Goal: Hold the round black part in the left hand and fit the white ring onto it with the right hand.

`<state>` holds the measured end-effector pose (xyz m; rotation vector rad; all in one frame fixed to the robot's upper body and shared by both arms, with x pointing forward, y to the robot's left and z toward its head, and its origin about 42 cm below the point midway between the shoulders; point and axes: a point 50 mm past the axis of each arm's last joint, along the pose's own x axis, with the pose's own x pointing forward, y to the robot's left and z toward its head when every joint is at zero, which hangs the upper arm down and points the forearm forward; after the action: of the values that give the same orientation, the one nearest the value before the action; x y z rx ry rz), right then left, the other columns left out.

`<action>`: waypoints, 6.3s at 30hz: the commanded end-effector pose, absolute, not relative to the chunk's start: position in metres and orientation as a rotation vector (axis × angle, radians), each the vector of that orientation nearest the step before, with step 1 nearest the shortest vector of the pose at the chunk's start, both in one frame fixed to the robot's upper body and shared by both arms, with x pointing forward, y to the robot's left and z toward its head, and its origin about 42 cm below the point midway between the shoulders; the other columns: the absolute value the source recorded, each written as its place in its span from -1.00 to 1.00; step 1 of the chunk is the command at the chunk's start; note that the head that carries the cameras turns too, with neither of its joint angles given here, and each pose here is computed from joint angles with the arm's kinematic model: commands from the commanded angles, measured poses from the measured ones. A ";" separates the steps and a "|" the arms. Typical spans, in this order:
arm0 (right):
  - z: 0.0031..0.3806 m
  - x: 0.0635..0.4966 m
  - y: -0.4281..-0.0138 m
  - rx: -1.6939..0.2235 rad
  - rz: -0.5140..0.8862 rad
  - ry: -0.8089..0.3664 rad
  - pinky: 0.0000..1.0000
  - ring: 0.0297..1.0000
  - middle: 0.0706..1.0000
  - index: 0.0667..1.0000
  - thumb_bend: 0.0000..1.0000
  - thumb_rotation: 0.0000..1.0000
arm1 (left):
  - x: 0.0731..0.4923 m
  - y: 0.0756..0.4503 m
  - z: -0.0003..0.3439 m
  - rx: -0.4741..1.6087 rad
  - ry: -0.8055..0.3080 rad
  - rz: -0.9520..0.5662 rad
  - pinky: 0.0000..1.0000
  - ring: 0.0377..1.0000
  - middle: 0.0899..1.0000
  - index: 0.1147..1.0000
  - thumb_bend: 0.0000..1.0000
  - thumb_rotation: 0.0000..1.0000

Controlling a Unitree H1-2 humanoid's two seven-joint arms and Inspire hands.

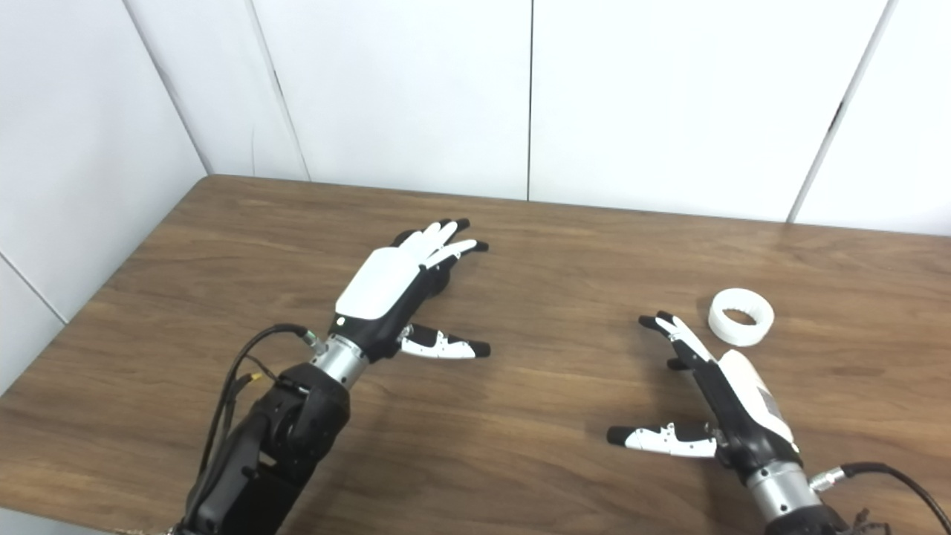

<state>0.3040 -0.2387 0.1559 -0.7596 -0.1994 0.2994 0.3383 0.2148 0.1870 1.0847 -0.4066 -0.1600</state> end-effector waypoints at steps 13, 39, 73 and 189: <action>0.164 0.307 -0.244 -0.770 0.278 -0.226 0.55 0.83 0.91 0.78 0.90 -0.27 | 0.366 0.237 0.230 1.145 -0.508 0.006 0.83 1.00 1.00 0.68 0.83 -0.06; 0.163 0.305 -0.249 -0.777 0.276 -0.226 0.59 0.84 0.91 0.78 0.91 -0.23 | 0.399 0.280 0.226 1.294 -0.311 0.115 1.00 1.00 1.00 0.76 0.93 -0.07; 0.174 0.301 -0.261 -0.791 0.266 -0.237 0.60 0.85 0.91 0.78 0.89 -0.27 | 0.429 0.292 0.180 1.367 -0.087 0.064 1.00 1.00 1.00 0.69 1.00 0.15; 0.218 0.296 -0.234 -0.827 0.200 -0.294 0.56 0.82 0.90 0.78 0.83 -0.23 | 0.318 0.178 0.127 0.906 -0.273 -0.506 1.00 1.00 1.00 0.21 0.99 -0.22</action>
<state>0.2905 -0.2406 0.1888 -0.8248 -0.1822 0.2301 0.3206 0.1726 0.1225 0.8848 -0.2539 -0.4822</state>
